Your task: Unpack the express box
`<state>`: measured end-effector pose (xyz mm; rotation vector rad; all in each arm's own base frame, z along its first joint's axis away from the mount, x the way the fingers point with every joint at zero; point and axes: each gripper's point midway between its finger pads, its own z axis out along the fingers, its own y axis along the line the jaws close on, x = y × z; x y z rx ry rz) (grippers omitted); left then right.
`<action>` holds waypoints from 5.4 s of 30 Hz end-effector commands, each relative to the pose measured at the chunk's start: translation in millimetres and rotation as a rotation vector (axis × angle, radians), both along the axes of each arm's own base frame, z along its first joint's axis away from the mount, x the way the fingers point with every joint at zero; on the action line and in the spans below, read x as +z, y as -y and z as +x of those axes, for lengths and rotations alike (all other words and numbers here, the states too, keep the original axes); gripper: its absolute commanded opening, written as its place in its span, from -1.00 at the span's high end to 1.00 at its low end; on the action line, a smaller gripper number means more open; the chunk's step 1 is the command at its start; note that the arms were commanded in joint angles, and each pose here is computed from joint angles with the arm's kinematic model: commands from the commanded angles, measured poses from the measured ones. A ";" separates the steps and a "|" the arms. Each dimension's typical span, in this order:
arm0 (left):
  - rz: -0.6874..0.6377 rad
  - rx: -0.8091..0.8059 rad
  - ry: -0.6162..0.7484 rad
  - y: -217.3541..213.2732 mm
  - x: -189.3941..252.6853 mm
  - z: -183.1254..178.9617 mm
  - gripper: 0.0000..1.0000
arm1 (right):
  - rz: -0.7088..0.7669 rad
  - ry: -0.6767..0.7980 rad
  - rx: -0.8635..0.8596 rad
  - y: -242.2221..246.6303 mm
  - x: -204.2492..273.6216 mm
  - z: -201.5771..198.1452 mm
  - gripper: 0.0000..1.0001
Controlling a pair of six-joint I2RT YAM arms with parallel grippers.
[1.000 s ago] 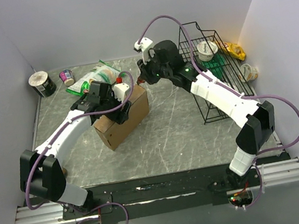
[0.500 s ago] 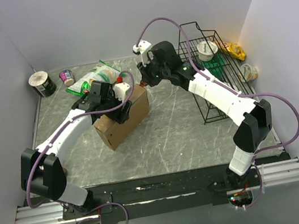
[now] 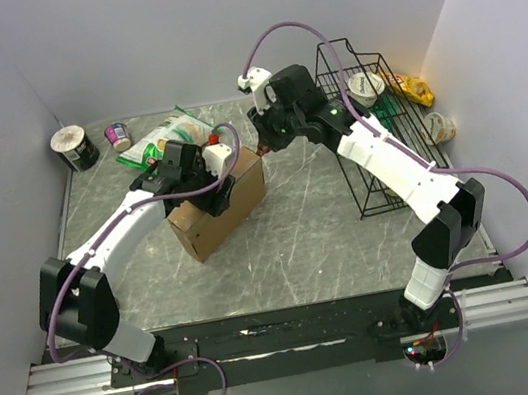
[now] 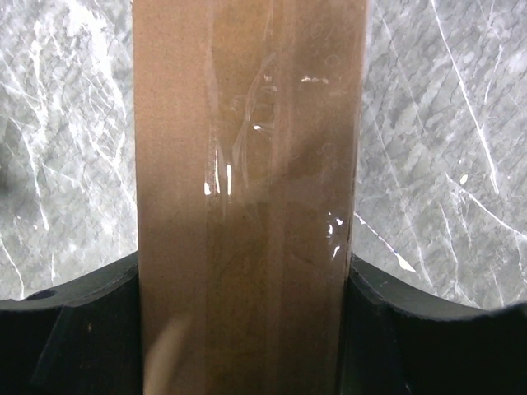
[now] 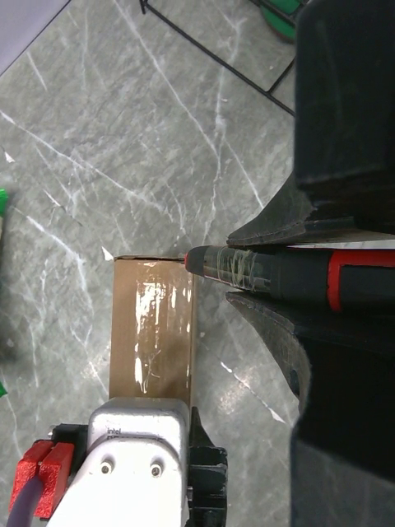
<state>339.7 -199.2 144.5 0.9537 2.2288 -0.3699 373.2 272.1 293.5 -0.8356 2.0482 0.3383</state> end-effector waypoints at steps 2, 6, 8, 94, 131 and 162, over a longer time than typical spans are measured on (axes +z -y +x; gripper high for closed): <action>0.031 0.058 -0.051 -5.2 -18.2 3.9 -0.43 | 0.055 0.112 -0.078 26.1 55.8 -4.5 1.00; -0.022 0.012 -0.018 8.8 -6.2 1.4 -0.93 | 0.208 0.230 -0.138 33.4 109.2 16.1 1.00; -0.097 -0.053 0.020 19.1 8.9 -8.8 -0.93 | 0.254 0.266 -0.144 33.7 126.3 21.2 1.00; -0.257 -0.054 0.338 -74.6 118.0 -83.7 -0.93 | 0.072 0.041 -0.124 -5.0 -12.9 58.1 1.00; -0.412 0.128 0.179 -165.5 5.9 44.0 -0.93 | 0.081 -0.091 0.371 -58.8 -59.6 -98.7 1.00; -0.095 -0.282 0.544 -116.7 141.0 -6.8 -0.93 | 0.032 0.007 0.129 19.6 -55.0 -32.5 1.00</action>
